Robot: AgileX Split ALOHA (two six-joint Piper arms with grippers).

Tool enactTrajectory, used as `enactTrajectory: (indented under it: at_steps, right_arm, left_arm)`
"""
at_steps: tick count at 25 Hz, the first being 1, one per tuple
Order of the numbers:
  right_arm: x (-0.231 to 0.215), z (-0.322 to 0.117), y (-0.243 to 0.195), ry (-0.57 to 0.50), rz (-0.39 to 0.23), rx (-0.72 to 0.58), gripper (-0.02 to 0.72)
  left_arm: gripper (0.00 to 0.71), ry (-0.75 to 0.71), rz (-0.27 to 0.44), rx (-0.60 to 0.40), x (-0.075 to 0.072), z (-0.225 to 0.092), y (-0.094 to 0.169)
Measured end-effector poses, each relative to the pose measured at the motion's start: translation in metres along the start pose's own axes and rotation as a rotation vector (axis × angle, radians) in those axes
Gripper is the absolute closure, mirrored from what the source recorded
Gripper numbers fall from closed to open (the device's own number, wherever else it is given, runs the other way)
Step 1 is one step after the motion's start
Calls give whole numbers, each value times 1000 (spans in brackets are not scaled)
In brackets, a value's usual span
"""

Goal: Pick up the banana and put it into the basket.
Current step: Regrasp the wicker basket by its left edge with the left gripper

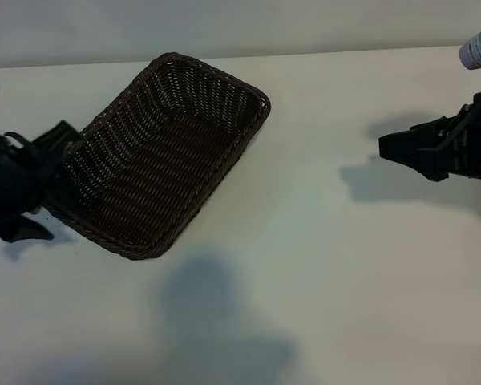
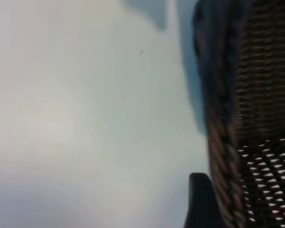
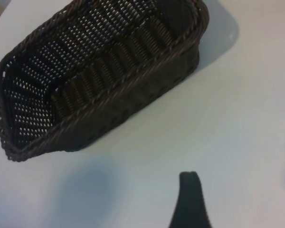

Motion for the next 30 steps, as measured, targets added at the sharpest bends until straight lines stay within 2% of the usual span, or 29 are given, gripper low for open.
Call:
enactTrajectory:
  at_steps: [5,8,13,18,22,30]
  right_arm:
    - [0,0,0,0,0,0,162]
    - [0,0,0,0,0,0,162]
    - [0,0,0,-1,0,0,162]
    - [0,0,0,-1,0,0,162]
    - [0,0,0,-1,0,0,162]
    - [0,0,0,-1,-1,0,162]
  left_arm:
    - [241,37,30,9,9,13,1]
    - [243,41,20,8,6,14,-1]
    - [244,40,61,23,5,17,-16]
    - [244,45,56,22,1,20,-25]
    - [244,47,78,30,1,20,-34]
    - [244,14,51,15,-17,7,-56]
Point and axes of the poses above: a point on each arm's last joint axis where the gripper is mounted, y pointing back along that axis away from the gripper, x along the wrist's bending axis when the last joint is at zero, z = x × y, the point moved 7 cm from there along -y, pointing out along that axis toward the gripper, and after that the axes turned 15 degrees about y, right-handed, at the moved point
